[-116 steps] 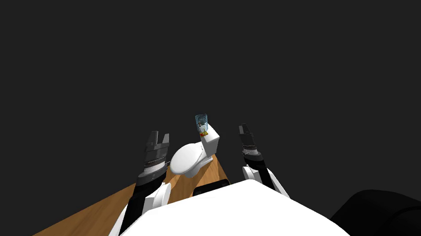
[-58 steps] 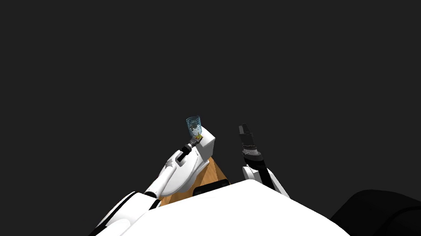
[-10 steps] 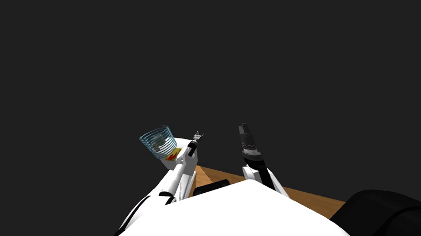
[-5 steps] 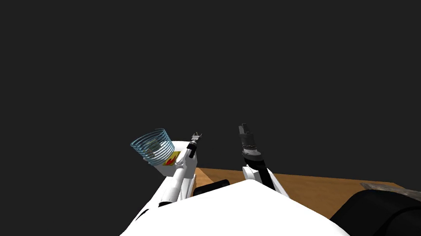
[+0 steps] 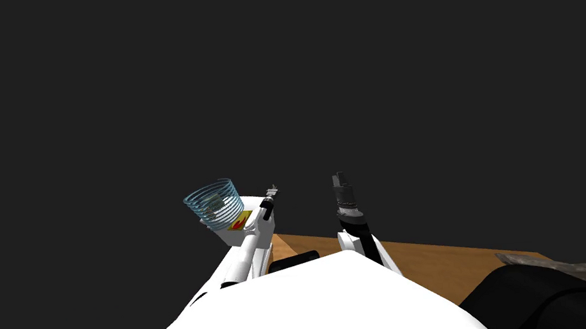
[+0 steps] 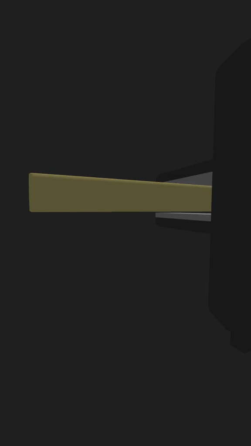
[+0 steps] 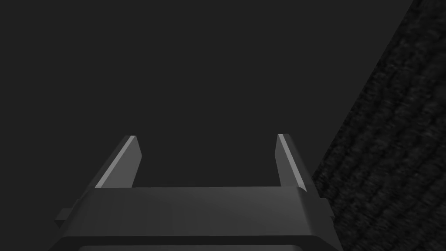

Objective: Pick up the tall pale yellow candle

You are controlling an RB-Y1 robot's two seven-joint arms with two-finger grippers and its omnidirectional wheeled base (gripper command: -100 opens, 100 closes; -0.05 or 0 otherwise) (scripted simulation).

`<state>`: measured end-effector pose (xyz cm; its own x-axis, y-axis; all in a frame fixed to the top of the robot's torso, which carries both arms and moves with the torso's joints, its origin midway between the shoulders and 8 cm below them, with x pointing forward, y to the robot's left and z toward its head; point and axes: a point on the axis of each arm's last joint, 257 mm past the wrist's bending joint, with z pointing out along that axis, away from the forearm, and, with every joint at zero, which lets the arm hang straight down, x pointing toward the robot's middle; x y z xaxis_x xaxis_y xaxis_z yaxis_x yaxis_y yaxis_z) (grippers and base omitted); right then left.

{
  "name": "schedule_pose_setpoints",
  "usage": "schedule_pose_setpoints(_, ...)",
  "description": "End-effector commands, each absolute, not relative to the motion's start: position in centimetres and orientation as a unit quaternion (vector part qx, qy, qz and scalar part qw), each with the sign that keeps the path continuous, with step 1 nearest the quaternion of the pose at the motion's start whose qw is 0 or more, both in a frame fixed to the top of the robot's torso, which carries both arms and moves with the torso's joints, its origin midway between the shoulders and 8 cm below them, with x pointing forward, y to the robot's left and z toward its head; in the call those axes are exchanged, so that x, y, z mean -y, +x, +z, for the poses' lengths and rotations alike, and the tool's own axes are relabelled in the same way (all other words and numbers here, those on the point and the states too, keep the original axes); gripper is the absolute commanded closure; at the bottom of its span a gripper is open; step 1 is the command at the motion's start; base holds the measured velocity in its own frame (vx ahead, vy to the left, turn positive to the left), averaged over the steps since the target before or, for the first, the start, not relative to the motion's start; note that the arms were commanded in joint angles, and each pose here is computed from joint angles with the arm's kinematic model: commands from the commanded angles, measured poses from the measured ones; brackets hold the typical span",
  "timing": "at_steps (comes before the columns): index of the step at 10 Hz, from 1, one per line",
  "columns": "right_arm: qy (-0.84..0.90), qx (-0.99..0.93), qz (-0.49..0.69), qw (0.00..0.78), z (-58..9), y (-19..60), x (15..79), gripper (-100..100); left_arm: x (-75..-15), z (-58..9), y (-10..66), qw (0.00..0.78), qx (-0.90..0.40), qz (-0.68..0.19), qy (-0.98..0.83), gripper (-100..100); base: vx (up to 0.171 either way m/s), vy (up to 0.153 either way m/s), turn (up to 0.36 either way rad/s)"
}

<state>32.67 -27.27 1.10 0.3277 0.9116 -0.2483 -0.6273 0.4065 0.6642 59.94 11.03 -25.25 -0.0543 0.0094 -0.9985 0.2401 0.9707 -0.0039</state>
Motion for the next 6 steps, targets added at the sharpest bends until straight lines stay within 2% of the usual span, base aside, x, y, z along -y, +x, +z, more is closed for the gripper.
schedule_pose_setpoints(1,0.232,-0.306,0.493,0.781,1.1,32.7,27.3,0,-11.0,-25.2,59.9,0.682,-0.721,-0.085,0.087,100,0.000,0.000,0.000)
schedule_pose_setpoints(2,0.232,-0.306,0.493,0.781,1.1,32.7,27.3,0,-11.0,-25.2,59.9,0.682,-0.721,-0.084,0.087,0,0.000,0.000,0.000)
schedule_pose_setpoints(3,0.232,-0.306,0.493,0.781,1.1,32.7,27.3,0,-10.3,-25.0,60.4,0.683,-0.717,-0.094,0.098,100,0.003,-0.062,0.266)
schedule_pose_setpoints(5,0.233,-0.306,0.493,0.781,1.1,32.7,27.3,0,-8.4,-24.3,61.0,0.684,-0.706,-0.123,0.135,100,0.017,-0.176,0.382)
schedule_pose_setpoints(6,0.233,-0.306,0.493,0.781,1.1,32.7,27.3,0,-8.3,-24.8,60.9,0.681,-0.708,-0.129,0.133,100,0.016,-0.143,0.176)
